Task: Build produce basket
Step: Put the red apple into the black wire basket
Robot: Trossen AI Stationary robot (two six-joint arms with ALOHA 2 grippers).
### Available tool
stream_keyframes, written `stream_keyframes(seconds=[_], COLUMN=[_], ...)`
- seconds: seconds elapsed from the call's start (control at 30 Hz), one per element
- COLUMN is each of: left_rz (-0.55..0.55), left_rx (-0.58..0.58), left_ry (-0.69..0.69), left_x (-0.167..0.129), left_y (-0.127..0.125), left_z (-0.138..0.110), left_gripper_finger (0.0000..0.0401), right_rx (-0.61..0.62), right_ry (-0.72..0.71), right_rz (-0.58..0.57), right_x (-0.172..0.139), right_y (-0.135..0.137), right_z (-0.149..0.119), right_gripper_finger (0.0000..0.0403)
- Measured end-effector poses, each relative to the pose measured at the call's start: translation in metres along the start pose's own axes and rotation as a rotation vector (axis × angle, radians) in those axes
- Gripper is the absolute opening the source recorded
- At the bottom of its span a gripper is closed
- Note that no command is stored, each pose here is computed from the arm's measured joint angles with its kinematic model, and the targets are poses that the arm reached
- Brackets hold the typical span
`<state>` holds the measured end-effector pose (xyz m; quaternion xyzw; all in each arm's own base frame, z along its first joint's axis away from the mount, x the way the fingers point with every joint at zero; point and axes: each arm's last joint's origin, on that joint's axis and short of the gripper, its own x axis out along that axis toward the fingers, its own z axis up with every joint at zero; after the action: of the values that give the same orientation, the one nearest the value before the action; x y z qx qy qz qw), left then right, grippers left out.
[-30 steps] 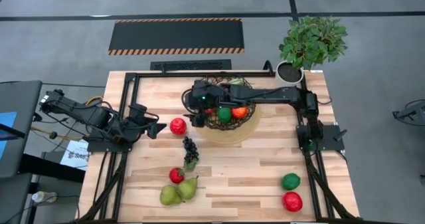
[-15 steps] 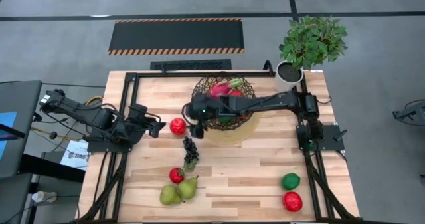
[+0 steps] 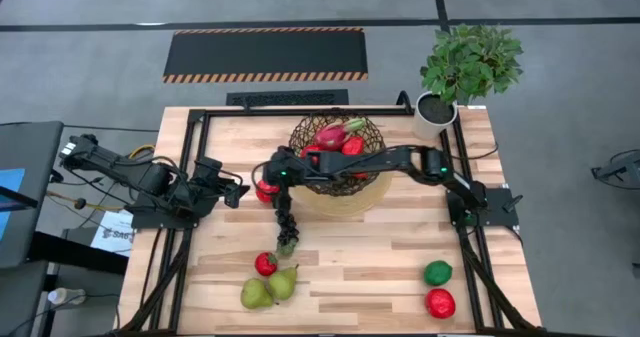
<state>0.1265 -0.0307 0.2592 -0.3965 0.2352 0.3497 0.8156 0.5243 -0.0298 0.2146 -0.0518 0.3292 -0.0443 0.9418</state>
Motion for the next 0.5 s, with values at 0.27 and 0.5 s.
stream_keyframes(seconds=[0.27, 0.5], left_rz=[-0.02, -0.02], left_rx=[-0.052, -0.053], left_ry=[-0.013, -0.012], left_x=[-0.006, -0.006], left_y=[0.006, 0.006], left_z=[0.004, 0.004], left_gripper_finger=[0.0324, 0.0324], right_rx=[-0.037, -0.031], right_ry=[0.121, 0.183], right_rz=[0.064, 0.059], right_x=[0.035, 0.049], right_y=[0.001, -0.007], right_z=[-0.003, -0.011], right_gripper_finger=[0.0388, 0.0388])
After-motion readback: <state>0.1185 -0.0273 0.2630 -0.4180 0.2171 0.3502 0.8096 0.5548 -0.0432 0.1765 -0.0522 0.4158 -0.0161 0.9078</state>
